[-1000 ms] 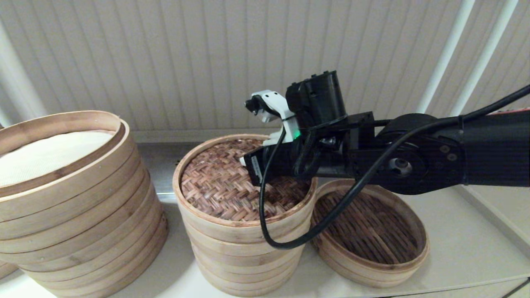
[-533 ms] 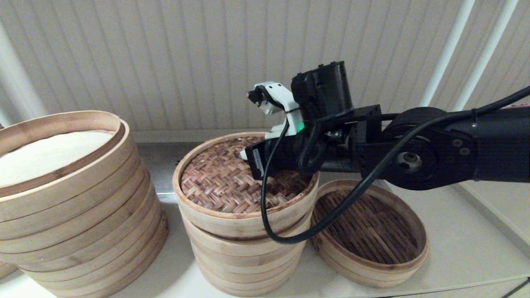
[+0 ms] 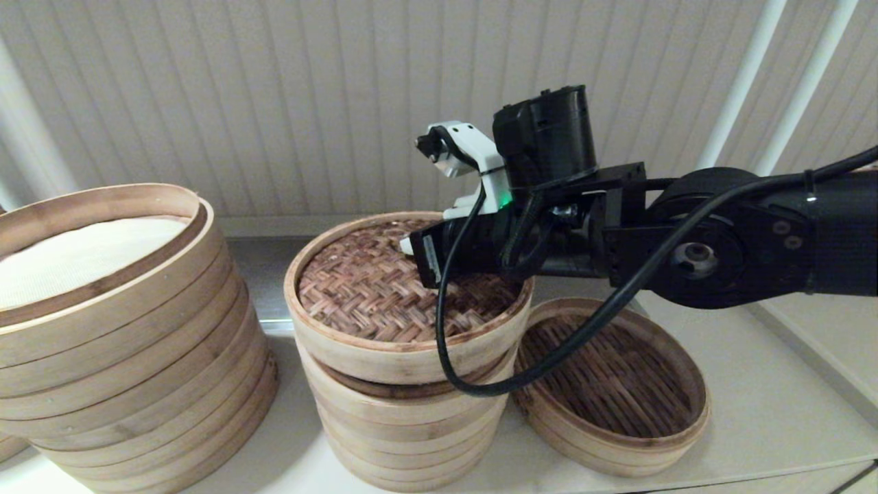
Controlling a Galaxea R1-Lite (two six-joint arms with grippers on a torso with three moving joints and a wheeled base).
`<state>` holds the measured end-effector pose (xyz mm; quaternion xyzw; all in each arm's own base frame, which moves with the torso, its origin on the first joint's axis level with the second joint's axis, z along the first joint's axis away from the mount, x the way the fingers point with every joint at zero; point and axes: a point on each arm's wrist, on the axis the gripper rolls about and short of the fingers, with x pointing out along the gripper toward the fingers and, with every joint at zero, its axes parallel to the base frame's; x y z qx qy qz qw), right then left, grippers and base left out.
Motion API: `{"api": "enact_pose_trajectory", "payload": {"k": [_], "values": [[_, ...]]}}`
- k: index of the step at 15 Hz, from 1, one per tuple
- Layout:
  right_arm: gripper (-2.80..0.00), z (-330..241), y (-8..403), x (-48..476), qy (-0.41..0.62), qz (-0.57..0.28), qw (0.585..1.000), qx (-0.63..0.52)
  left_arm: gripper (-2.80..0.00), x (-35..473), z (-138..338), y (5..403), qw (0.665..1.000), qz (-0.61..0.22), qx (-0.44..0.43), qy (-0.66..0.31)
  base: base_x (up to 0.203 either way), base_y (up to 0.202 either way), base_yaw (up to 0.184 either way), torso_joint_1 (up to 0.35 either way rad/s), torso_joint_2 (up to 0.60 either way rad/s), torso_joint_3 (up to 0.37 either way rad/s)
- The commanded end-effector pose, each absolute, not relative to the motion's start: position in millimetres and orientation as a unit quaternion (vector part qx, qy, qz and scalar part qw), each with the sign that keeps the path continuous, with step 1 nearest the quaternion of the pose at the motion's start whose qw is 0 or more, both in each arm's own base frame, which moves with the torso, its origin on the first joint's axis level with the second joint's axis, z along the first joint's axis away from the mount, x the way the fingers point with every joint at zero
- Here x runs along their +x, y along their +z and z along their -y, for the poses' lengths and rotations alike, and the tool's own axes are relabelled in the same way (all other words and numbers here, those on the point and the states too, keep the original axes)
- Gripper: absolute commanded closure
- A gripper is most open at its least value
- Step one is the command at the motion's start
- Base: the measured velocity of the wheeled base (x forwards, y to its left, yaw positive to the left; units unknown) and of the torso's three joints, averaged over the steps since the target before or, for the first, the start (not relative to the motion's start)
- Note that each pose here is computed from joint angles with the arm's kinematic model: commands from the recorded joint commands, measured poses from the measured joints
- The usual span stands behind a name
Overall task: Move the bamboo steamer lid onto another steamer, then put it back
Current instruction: Pick up the steamer, then put the steamer
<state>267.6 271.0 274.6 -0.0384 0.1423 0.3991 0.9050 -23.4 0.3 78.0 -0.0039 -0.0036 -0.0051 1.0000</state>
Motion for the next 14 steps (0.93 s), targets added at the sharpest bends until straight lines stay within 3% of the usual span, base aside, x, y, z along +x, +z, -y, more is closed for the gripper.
{"api": "enact_pose_trajectory", "payload": {"k": [1, 8, 14], "values": [[0.00, -272, 278, 268, 0.401, -0.137, 0.905, -0.036, 0.00, -23, 0, 78, 1.000, 0.003, -0.005, -0.005, 0.000, 0.000, 0.000, 0.000, 0.00, 0.000], [0.00, -268, 290, 271, 0.396, -0.119, 0.910, -0.028, 0.00, -23, 0, 78, 1.000, 0.004, -0.004, -0.005, 0.000, 0.000, 0.000, 0.000, 0.00, 0.000], [0.00, -218, 309, 263, 0.357, -0.105, 0.928, -0.017, 0.00, -23, 0, 78, 1.000, 0.004, -0.004, -0.005, 0.000, 0.000, 0.000, 0.000, 0.00, 0.000]]}}
